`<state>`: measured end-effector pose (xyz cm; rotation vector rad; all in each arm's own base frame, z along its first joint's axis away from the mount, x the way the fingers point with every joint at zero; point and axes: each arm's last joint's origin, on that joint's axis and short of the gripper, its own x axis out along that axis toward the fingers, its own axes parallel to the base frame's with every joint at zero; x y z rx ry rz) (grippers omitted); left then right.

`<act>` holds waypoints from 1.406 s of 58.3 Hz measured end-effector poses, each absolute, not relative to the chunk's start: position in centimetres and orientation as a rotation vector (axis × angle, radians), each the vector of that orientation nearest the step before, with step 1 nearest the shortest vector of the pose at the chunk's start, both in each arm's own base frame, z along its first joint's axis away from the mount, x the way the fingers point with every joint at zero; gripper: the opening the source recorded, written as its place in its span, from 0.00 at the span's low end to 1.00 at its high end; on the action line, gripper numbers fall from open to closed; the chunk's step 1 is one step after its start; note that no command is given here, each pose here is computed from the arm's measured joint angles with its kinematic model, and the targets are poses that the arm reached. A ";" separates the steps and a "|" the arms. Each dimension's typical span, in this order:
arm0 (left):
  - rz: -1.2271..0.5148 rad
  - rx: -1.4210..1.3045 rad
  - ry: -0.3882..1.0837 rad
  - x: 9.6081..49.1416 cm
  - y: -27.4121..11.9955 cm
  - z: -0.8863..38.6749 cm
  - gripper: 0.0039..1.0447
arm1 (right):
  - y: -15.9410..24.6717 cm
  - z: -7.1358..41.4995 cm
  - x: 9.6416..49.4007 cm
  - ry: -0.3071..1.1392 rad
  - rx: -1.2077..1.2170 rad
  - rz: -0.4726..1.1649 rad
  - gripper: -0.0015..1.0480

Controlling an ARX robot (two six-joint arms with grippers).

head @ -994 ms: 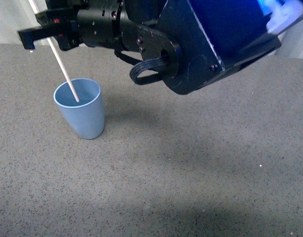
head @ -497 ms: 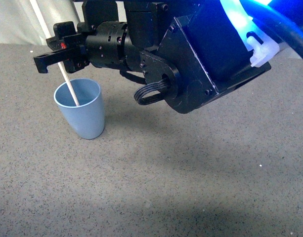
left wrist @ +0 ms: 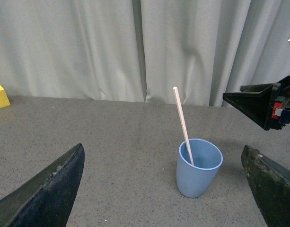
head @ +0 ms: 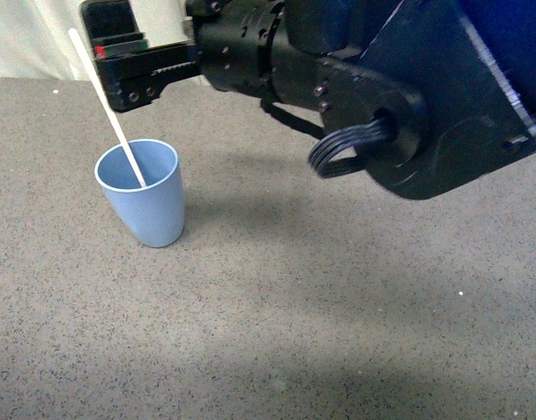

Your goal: Transfer chopsticks to blue cup

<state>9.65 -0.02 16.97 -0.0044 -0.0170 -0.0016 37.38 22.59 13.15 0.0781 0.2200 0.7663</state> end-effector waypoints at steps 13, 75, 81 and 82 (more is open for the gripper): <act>-0.002 -0.004 -0.017 9.7 0.0 17.0 0.94 | 14.7 11.2 37.7 0.311 0.046 0.380 0.91; -0.002 -0.004 -0.017 9.7 0.0 17.0 0.94 | 1.5 16.2 18.7 0.013 -0.002 0.002 0.01; -0.002 -0.004 -0.017 9.7 0.0 17.0 0.94 | 0.7 16.0 17.3 0.022 -0.002 0.025 0.01; -0.002 -0.004 -0.017 9.7 0.0 17.0 0.94 | 0.5 16.1 17.2 0.021 -0.001 0.023 0.01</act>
